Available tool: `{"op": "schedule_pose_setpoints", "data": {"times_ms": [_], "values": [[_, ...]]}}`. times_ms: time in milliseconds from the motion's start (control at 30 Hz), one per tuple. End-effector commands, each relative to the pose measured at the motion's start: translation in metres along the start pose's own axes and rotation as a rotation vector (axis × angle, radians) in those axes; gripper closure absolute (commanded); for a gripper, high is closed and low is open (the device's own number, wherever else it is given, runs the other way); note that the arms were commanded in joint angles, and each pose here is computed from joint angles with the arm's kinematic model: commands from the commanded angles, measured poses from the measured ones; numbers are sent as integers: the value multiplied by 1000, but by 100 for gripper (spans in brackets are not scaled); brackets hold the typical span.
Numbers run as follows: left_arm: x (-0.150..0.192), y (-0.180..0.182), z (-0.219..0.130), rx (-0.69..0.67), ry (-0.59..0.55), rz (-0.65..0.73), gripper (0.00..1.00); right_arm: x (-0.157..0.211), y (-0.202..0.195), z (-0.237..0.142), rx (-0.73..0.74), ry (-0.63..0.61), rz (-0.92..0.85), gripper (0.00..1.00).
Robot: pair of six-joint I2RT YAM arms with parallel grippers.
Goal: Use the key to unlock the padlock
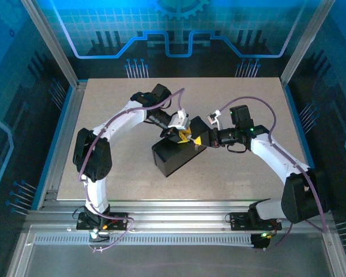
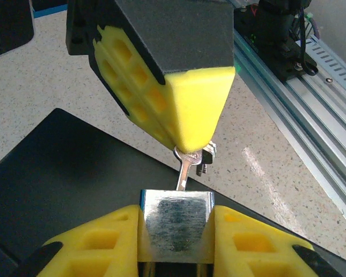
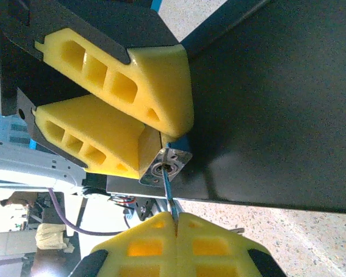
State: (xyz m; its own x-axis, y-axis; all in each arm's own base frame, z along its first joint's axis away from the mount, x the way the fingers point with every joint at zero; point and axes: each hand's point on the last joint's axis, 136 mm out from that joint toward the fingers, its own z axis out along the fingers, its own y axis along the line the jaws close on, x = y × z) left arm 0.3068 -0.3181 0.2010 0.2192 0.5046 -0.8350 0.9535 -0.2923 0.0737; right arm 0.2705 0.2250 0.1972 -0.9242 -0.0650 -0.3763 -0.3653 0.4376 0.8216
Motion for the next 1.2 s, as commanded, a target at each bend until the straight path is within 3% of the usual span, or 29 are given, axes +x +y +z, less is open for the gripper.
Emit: {"op": "schedule_pose_setpoints", "data": {"times_ms": [0,333,733,1033,1167], "values": [[-30,-14,-10,11,-85,92,88,-11,23,1,-75,-6,-40,100],[-33,-16,-4,16,-102,151,90,-17,44,2,-155,19,17,100],[-34,-13,-3,-29,-134,224,93,-26,32,7,-169,16,236,100],[-42,-21,-8,-16,-174,243,94,-41,31,17,-204,-29,263,100],[-47,-29,-12,19,-187,253,99,-47,25,14,-188,-30,241,100]]}}
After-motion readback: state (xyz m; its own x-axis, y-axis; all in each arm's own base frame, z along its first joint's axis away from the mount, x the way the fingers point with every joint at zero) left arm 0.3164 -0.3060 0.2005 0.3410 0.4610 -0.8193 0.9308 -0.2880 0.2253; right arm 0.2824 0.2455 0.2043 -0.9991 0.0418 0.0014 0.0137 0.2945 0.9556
